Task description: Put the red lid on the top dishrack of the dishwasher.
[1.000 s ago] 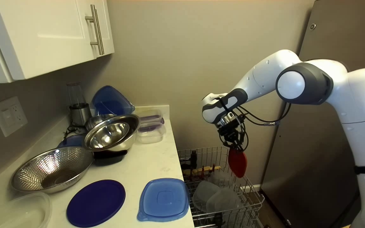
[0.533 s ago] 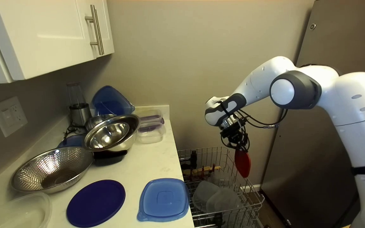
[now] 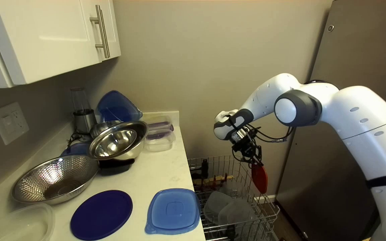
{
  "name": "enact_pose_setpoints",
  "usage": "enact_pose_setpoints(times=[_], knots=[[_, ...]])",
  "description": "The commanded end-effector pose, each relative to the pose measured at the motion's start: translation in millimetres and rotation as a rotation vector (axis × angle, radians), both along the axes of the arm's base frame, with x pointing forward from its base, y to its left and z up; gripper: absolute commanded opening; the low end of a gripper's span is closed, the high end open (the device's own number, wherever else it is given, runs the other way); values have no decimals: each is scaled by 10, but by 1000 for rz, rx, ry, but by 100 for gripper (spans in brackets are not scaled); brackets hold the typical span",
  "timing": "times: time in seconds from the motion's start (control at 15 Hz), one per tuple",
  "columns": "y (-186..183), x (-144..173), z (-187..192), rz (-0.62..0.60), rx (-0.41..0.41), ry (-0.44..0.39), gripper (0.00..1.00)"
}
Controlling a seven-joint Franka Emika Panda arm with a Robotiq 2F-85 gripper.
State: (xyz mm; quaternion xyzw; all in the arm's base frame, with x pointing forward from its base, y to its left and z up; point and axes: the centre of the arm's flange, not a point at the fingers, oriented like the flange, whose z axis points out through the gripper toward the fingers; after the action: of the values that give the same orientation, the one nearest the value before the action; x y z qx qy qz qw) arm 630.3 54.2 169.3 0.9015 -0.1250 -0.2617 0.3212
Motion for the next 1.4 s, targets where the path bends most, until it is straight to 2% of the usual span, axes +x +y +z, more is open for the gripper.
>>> enact_pose_setpoints(times=[0.0, 0.4, 0.6, 0.93, 1.33], knots=[[62, 88, 23, 74, 6, 91, 3], [383, -9, -327, 202, 87, 207, 3], [427, -106, -503, 214, 79, 251, 3], [260, -213, -540, 193, 35, 285, 2], [175, -216, -580, 174, 18, 283, 2]])
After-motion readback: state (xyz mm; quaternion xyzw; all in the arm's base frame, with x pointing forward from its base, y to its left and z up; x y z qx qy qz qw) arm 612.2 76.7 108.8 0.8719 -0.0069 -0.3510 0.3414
